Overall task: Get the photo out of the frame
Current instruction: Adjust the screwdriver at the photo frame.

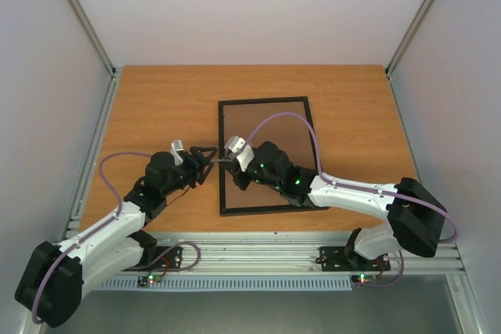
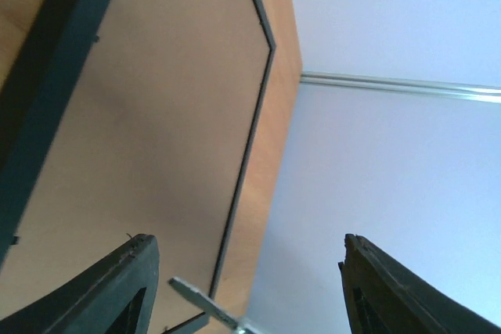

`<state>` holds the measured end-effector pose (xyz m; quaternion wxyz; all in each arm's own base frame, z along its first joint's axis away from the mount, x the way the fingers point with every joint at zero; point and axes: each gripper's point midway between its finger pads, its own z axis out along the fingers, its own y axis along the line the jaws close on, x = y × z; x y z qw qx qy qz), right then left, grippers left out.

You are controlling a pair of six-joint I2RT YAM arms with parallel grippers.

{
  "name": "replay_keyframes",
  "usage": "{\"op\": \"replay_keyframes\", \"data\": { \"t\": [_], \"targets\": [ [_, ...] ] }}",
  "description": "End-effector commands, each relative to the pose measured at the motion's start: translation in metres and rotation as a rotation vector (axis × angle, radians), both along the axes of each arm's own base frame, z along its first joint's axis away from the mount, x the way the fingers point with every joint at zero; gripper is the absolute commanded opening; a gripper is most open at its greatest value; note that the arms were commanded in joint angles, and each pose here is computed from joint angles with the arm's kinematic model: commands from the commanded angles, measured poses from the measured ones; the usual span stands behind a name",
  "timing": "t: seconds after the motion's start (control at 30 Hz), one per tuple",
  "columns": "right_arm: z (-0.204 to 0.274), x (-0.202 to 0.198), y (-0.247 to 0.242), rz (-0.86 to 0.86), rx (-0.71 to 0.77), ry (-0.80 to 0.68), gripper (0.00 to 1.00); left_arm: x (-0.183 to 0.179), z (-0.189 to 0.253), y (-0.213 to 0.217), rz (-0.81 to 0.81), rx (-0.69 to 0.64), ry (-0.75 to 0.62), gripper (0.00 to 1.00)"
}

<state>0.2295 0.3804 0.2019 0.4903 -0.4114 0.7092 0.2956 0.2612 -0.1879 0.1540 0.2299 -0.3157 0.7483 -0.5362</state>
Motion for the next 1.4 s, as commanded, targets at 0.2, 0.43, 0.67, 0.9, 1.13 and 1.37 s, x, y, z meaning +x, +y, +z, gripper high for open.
{"op": "replay_keyframes", "data": {
  "t": [0.2,0.43,0.67,0.9,1.13,1.37],
  "targets": [
    [0.012,-0.004,0.008,0.044,0.045,-0.075,0.01,0.014,0.043,-0.004,0.032,-0.083,-0.127,0.31],
    [-0.004,-0.009,0.006,0.046,0.003,0.03,0.01,0.013,0.043,0.0,0.039,-0.071,-0.157,0.06],
    [-0.014,-0.014,0.005,0.072,-0.065,0.121,0.08,0.008,0.042,0.004,0.034,0.003,-0.133,0.0],
    [-0.019,-0.021,0.005,0.144,-0.133,0.173,0.15,-0.001,0.032,0.014,0.024,0.154,-0.063,0.0],
    [-0.021,-0.025,0.008,0.198,-0.086,0.295,0.01,-0.005,0.034,0.014,-0.007,0.195,-0.059,0.04],
    [0.016,-0.02,-0.008,0.262,0.101,0.497,0.01,-0.008,0.058,0.019,0.018,0.141,-0.224,0.52]
  ]
}}
